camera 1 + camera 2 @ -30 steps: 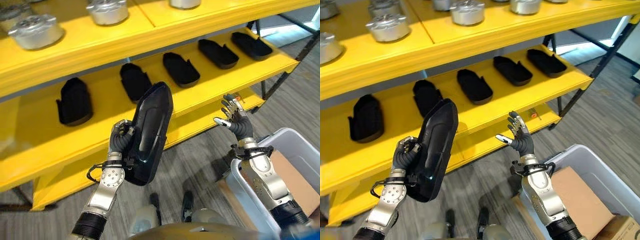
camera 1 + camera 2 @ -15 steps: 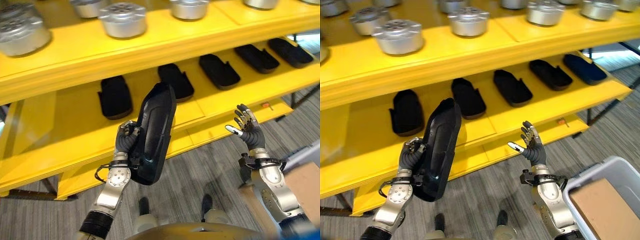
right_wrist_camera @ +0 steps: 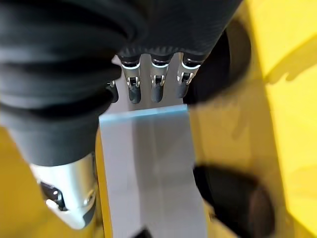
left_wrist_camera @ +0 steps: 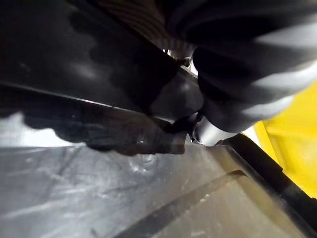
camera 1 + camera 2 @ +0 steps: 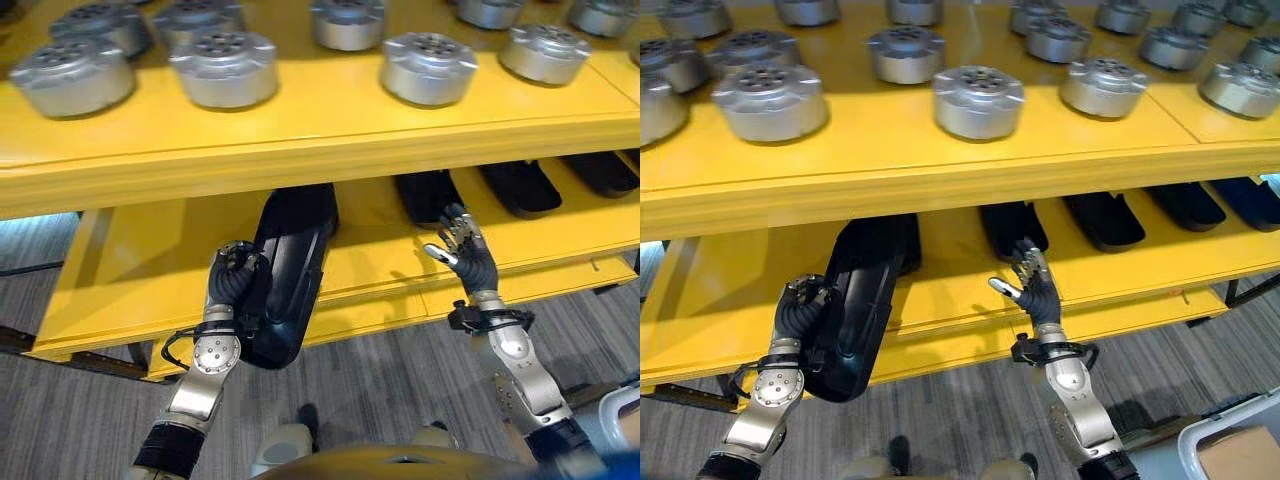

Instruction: Move parts from the plastic box to the shelf.

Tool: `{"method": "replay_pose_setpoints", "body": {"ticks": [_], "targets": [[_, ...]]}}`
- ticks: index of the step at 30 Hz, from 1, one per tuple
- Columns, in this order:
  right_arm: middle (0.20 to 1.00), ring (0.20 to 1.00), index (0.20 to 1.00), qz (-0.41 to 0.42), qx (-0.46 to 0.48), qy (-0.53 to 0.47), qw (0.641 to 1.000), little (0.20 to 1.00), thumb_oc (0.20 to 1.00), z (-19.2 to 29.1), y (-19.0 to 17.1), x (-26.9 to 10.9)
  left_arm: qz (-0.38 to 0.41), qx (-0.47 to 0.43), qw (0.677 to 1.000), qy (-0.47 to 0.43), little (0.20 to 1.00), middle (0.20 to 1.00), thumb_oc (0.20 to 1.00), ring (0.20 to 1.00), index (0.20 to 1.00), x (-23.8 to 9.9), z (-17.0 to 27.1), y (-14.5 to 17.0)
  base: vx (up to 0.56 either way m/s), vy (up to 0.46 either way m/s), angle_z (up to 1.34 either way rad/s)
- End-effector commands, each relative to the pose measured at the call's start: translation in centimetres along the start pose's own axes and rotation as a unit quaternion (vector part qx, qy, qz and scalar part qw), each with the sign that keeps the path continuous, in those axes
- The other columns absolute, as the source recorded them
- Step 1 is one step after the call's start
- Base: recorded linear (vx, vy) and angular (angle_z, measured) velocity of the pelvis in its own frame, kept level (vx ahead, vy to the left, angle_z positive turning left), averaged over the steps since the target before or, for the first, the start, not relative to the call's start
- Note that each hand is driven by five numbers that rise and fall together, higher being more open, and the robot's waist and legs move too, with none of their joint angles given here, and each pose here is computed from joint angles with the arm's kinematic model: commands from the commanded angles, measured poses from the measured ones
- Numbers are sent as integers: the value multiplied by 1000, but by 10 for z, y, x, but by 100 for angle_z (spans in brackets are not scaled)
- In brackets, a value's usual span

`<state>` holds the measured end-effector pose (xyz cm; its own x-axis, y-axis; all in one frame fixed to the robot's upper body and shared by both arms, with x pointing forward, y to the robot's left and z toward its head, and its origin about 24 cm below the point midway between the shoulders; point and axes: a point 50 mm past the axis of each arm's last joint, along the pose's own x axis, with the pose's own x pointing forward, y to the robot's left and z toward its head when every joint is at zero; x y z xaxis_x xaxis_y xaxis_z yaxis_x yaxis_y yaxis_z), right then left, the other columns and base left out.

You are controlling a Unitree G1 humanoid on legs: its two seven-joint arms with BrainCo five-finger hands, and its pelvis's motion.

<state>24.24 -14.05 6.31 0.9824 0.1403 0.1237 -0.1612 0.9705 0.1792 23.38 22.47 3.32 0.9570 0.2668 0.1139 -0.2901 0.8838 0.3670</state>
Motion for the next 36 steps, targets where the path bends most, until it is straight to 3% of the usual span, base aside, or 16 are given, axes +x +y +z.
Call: {"method": "replay_pose_setpoints", "body": {"ticks": [1,21,31,36], "targets": [[1000,1000,1000,14,-9,-56,998,1000,1000,22,-5,10,16,-17,996,-91,200,200,200,200,200,11,34,9,72,87,14],[1000,1000,1000,-9,-24,-37,999,1000,1000,19,-28,-6,-12,-23,997,-77,200,200,200,200,200,-3,28,6,11,-30,30],[1000,1000,1000,-39,-37,-32,998,1000,1000,17,-39,-7,-17,-53,996,-74,200,200,200,200,200,0,29,-7,20,256,30],[1000,1000,1000,-49,-13,-43,998,1000,1000,20,-37,-10,-57,-26,992,-113,200,200,200,200,200,7,43,-16,88,269,-5]]}}
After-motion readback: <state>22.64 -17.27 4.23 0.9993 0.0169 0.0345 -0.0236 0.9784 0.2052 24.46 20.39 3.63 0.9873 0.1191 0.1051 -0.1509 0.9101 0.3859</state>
